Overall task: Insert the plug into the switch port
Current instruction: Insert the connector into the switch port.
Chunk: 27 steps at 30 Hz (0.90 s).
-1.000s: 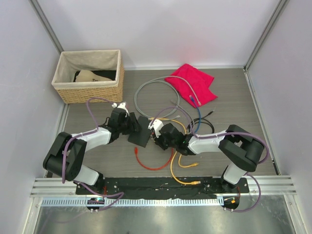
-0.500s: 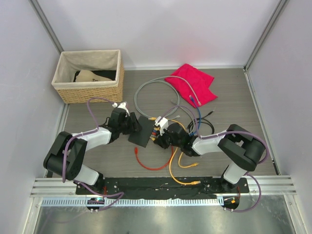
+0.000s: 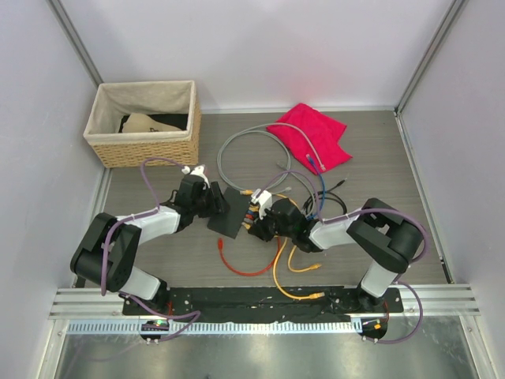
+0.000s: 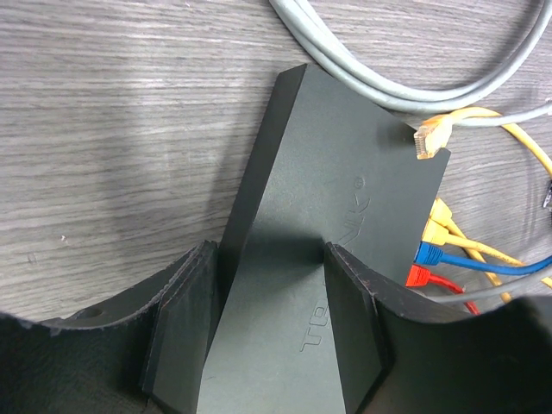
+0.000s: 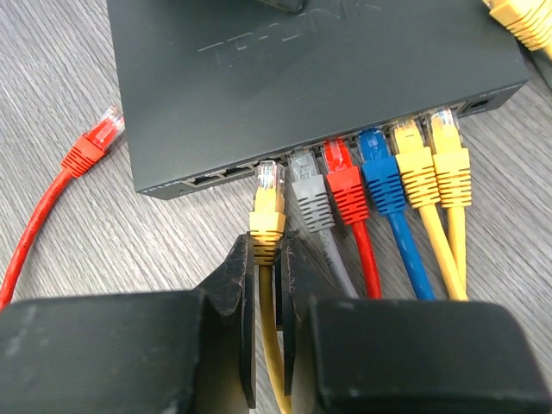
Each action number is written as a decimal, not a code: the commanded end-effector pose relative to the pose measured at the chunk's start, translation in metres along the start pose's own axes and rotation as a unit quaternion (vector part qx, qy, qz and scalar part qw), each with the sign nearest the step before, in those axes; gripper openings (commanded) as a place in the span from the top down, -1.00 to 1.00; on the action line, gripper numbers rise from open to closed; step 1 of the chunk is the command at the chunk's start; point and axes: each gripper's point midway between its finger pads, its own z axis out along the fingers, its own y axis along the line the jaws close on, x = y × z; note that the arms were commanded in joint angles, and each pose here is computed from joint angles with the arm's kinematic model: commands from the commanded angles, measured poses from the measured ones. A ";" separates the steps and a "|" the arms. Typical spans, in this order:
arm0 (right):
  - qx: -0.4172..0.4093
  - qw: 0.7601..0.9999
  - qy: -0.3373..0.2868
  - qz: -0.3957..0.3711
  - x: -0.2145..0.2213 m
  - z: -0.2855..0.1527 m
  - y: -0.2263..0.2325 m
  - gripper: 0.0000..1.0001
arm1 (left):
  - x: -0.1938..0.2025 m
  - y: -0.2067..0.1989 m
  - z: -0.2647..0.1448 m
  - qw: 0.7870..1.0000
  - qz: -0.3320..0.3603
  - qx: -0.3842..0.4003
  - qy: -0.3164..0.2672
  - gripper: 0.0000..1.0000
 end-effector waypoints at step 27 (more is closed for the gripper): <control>-0.059 0.985 -0.156 0.032 -0.054 0.011 0.010 0.98 | 0.077 0.009 -0.001 0.989 -0.012 0.022 0.146 -0.13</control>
